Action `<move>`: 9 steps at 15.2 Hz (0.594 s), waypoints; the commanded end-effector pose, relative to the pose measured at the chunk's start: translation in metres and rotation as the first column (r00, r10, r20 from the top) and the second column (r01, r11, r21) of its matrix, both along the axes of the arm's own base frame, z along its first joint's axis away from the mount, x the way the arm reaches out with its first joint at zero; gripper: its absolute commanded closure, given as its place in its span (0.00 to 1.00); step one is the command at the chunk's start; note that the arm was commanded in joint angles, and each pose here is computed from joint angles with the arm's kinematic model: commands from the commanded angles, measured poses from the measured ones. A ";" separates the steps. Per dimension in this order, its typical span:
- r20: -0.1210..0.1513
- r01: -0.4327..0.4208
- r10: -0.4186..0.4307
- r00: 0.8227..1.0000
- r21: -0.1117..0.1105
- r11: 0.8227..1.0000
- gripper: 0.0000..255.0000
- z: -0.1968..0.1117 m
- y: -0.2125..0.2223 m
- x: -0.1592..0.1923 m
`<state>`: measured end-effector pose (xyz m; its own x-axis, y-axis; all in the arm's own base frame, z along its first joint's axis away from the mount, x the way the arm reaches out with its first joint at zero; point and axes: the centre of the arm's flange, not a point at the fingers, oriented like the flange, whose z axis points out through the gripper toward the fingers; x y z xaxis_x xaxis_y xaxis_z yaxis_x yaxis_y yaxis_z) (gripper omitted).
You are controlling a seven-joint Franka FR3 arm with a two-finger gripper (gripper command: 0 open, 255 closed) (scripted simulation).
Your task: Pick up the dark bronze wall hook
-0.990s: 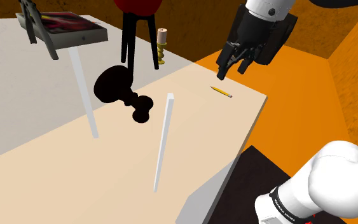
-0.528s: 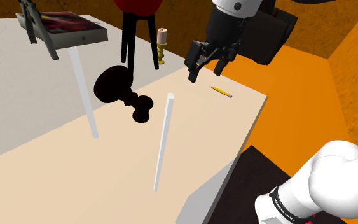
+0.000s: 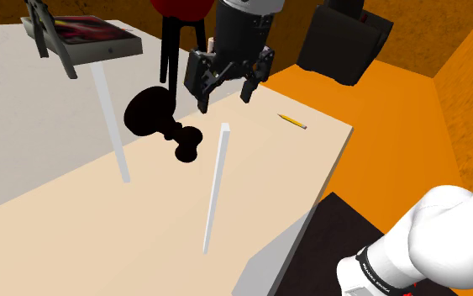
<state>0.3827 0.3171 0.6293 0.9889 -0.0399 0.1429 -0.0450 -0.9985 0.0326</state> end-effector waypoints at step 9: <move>0.010 -0.005 0.005 1.000 0.006 1.000 0.00 -0.009 0.095 0.015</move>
